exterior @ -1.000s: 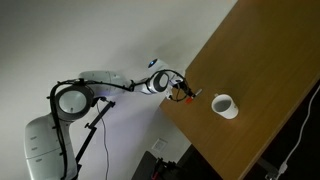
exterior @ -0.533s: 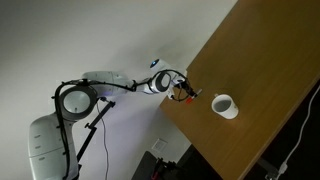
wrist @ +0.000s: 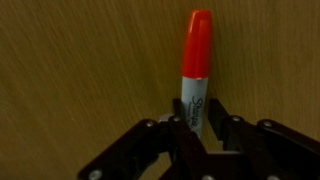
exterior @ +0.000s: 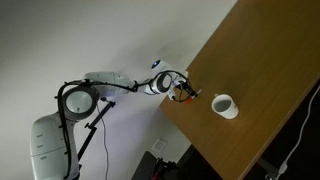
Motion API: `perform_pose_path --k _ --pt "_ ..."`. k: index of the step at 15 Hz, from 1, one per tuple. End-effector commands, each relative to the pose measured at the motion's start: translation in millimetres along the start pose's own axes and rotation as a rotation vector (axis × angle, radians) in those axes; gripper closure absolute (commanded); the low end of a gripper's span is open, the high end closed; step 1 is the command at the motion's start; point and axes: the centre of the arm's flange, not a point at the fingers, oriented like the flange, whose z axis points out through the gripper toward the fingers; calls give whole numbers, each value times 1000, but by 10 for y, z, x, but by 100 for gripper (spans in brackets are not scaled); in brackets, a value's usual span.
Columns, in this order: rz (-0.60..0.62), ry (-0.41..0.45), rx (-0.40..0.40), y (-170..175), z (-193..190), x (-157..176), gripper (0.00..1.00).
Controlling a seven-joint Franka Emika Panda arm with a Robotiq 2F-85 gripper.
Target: Put the marker in the white cup
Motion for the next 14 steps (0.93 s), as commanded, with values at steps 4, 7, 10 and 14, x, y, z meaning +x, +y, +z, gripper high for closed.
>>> perform_pose_path --k 4,7,10,14 --pt "30 5 -7 -33 -13 39 94" --pt "36 1 4 59 -203 34 94" --pt "54 1 3 173 -445 149 94" --pt "89 -1 -29 314 -791 318 94"
